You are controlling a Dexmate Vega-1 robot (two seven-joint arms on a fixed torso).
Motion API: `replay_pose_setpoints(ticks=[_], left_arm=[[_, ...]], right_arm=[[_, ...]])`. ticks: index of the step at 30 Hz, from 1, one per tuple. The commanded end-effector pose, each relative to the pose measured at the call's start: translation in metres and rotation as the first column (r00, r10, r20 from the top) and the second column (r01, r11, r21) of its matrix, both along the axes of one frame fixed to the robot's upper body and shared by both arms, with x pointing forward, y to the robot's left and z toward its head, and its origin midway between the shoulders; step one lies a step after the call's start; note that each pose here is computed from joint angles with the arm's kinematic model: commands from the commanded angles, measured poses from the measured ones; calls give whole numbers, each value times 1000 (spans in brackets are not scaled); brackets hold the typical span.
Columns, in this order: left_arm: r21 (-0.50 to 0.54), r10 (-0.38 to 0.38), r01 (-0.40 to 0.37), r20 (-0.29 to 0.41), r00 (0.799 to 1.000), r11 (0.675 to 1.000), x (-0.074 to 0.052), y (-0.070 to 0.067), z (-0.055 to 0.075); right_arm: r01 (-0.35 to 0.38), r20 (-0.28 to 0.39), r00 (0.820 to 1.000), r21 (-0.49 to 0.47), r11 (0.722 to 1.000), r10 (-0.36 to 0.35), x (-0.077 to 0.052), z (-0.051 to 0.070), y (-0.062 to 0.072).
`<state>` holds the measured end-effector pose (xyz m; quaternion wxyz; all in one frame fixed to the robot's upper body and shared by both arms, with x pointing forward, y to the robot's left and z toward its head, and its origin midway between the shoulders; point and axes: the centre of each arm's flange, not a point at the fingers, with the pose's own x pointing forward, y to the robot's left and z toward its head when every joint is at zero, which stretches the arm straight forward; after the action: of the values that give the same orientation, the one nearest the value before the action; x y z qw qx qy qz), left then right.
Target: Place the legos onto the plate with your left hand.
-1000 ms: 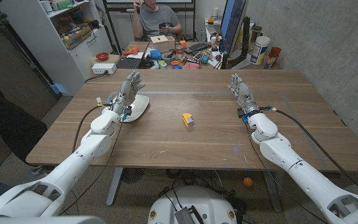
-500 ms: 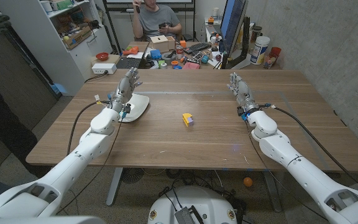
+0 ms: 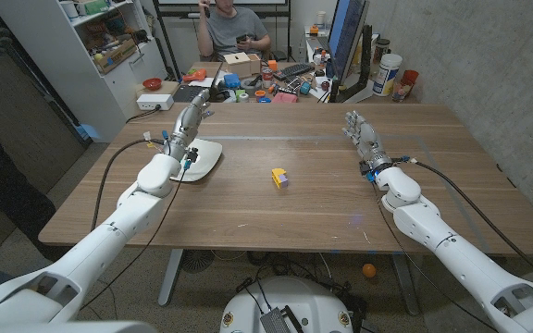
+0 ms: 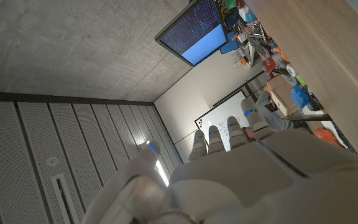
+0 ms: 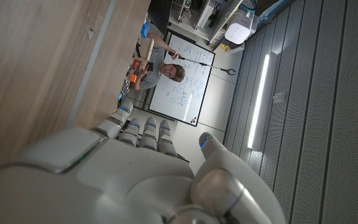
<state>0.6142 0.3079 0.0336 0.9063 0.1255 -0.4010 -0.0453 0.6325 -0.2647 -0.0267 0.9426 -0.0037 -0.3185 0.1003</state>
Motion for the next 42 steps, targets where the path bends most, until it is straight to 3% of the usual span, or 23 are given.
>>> replay_pose_setpoints(ticks=[1, 20, 29, 42], left_arm=[[95, 30, -39, 91, 995, 995, -22, -13, 29], [230, 56, -101, 196, 979, 968, -54, -32, 73], [293, 88, -169, 267, 960, 941, -72, -41, 100], [422, 35, -184, 337, 941, 887, -93, -75, 126]], right_arm=[[-9, -5, 1000, -9, 1000, 9, -8, -11, -8], [-15, 6, 1000, -9, 1000, 15, -15, -17, -15], [-24, 11, 1000, 3, 1000, 24, -17, -20, -18], [-24, 28, 999, 18, 1000, 23, -25, -26, -23]])
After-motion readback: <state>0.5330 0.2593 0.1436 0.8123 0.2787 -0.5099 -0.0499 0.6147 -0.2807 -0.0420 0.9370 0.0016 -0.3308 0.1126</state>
